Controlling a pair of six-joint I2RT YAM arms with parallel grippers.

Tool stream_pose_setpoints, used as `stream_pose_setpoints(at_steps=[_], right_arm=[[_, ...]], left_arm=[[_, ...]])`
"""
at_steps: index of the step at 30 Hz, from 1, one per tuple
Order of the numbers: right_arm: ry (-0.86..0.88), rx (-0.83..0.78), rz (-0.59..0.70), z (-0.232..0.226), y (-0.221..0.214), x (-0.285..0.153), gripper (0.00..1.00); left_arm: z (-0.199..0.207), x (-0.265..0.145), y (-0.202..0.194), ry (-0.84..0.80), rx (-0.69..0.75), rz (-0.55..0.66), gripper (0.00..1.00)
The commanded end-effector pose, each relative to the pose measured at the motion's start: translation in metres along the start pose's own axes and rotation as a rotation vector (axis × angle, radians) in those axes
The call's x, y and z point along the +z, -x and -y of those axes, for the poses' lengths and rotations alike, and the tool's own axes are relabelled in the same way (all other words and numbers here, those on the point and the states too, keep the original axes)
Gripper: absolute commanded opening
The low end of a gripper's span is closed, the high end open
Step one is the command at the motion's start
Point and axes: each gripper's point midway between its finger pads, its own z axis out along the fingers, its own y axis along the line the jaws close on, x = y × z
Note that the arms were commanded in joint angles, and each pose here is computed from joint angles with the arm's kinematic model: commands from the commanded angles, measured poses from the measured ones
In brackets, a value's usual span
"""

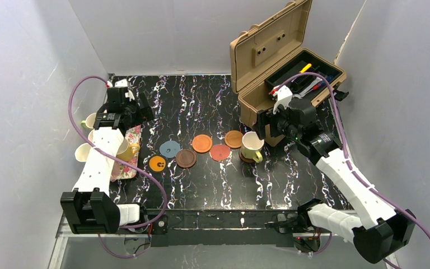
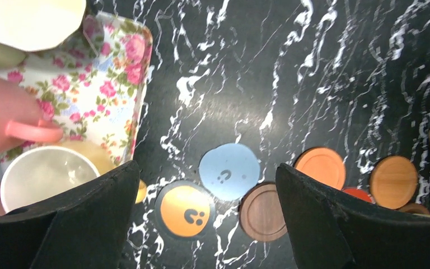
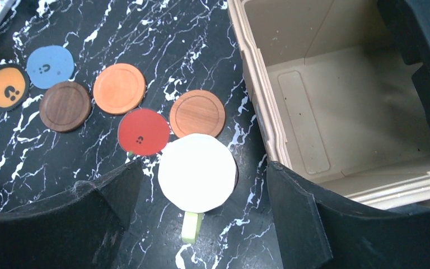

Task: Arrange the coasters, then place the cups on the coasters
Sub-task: Place the cup on the coaster.

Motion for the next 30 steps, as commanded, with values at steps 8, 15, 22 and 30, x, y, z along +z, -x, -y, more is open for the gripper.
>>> stream_pose_setpoints(at_steps=[8, 15, 22, 30], right_arm=[[0.029, 0.035, 0.086, -0.006, 0.006, -0.004, 0.91], [0.065, 0.044, 0.092, -0.012, 0.006, -0.001, 0.91], [0.069, 0.052, 0.092, -0.013, 0.005, -0.003, 0.91], [0.061, 0.073, 0.084, -0.012, -0.003, -0.004, 0.91]], left_arm=[[-0.055, -0.023, -0.064, 0.233, -0.045, -0.131, 0.89], [-0.081, -0.017, -0.084, 0.299, -0.115, -0.136, 0.90], [-0.079, 0.006, -0.093, 0.276, -0.074, -0.205, 0.80], [-0.075, 0.014, -0.095, 0.249, -0.073, -0.215, 0.61]])
